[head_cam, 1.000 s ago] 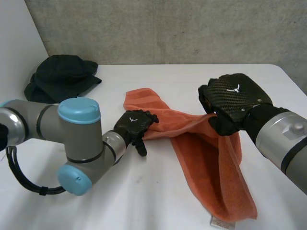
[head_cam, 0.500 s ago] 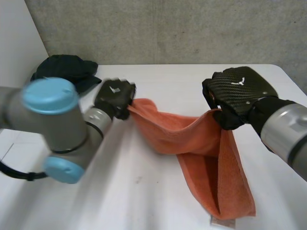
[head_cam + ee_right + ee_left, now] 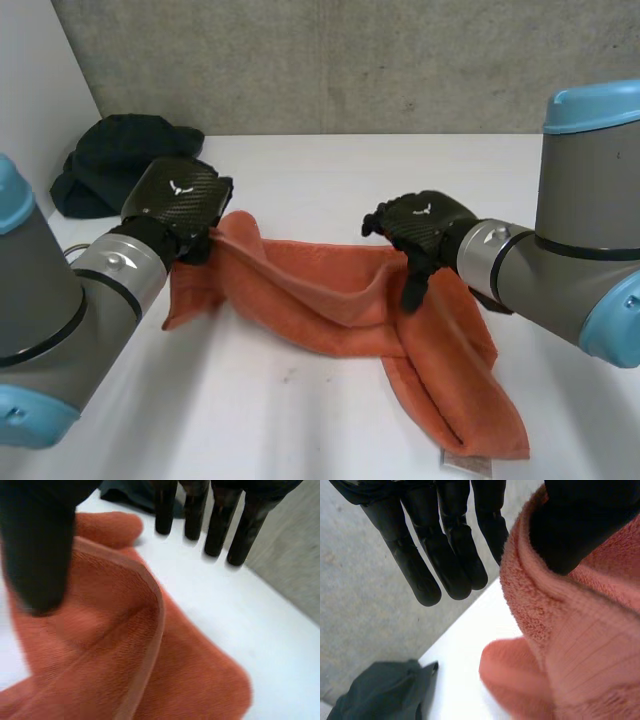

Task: Fold the laundry.

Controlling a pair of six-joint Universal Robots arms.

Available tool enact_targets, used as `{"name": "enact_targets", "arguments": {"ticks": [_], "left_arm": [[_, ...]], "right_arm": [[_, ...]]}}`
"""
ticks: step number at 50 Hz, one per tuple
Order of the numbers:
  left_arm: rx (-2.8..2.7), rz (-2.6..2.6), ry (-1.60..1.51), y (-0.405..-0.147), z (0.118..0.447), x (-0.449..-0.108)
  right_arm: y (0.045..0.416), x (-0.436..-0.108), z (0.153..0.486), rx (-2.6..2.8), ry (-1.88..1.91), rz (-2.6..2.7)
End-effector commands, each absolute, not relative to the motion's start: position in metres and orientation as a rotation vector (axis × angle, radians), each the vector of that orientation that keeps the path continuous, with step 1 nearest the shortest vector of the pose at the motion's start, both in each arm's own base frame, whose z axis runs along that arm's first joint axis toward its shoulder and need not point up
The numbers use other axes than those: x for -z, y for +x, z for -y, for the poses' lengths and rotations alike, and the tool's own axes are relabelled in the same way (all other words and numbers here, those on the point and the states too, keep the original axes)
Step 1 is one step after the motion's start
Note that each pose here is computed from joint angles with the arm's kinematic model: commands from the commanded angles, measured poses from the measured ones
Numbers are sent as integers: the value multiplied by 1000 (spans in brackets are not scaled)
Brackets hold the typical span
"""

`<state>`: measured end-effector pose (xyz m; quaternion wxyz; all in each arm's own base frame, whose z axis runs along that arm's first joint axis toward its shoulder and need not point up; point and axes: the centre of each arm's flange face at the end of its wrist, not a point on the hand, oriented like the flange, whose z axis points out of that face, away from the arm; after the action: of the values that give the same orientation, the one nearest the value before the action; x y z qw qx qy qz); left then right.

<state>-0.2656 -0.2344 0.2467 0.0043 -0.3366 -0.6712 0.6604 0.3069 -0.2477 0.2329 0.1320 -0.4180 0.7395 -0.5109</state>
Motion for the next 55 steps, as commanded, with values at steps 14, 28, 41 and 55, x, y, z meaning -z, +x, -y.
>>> {"name": "enact_targets", "arguments": {"ticks": [14,28,41,55], "left_arm": [[-2029,2188,-1104,-273,282,-210],[-2049,2207,-1079,-266,286,-212],[-2043,2213,-1077,-265,285,-211],[-2065,2219,-1055,-260,288,-216]], "right_arm": [[207,-234,234,1288,-468,-2497],[178,-177,200,1016,-377,-2652],[174,-163,194,1001,-362,-2665],[181,-149,203,996,-355,-2654]]}}
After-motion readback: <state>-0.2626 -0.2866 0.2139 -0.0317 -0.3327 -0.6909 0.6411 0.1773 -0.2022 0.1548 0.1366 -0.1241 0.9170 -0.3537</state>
